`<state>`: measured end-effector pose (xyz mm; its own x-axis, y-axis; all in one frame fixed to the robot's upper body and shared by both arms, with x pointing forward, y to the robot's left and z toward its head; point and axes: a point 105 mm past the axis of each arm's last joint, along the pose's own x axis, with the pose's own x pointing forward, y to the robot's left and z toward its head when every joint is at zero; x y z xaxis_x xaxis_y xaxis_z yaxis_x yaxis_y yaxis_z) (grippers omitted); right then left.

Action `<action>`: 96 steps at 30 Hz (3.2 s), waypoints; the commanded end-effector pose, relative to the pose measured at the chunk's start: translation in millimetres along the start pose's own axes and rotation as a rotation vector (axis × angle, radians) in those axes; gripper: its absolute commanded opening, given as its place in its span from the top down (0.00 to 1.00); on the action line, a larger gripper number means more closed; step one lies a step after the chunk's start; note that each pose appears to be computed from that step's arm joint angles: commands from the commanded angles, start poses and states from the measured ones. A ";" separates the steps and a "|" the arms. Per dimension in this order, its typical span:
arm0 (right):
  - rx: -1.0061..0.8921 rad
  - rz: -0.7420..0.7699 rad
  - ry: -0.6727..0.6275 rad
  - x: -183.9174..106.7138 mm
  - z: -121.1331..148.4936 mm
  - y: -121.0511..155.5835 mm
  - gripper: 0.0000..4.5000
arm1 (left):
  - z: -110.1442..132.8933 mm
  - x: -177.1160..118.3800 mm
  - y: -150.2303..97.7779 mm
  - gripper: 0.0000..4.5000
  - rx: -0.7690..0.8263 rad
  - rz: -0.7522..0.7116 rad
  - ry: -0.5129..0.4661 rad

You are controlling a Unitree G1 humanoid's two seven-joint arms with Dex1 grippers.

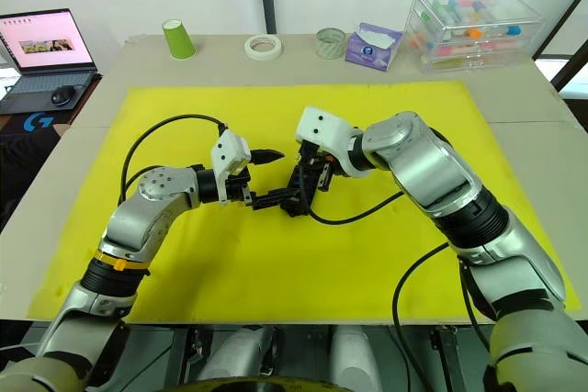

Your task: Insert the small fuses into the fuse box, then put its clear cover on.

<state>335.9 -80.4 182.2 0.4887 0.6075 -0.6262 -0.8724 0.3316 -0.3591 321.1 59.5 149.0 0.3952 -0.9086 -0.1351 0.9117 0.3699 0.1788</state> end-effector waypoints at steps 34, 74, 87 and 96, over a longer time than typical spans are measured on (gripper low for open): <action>-0.030 -0.004 -0.012 1.3 -0.5 -1.4 1.00 | 8.4 0.1 -2.2 0.01 0.027 0.000 -0.013; -0.022 -0.010 -0.087 -4.1 12.1 -12.3 0.37 | 6.1 0.6 -1.2 0.00 0.032 -0.005 0.003; -0.062 -0.004 -0.193 -18.2 20.4 -7.2 0.51 | 8.5 2.7 -5.4 0.00 0.038 -0.035 -0.010; -0.016 -0.001 -0.204 -4.8 14.0 -1.0 0.99 | 9.1 3.9 -4.4 0.00 0.037 -0.040 -0.004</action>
<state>333.7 -77.1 183.3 0.4605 0.7239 -0.5137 -0.8842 0.3231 -0.3373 318.4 55.7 144.2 0.3692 -0.9146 -0.1649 0.9241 0.3426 0.1691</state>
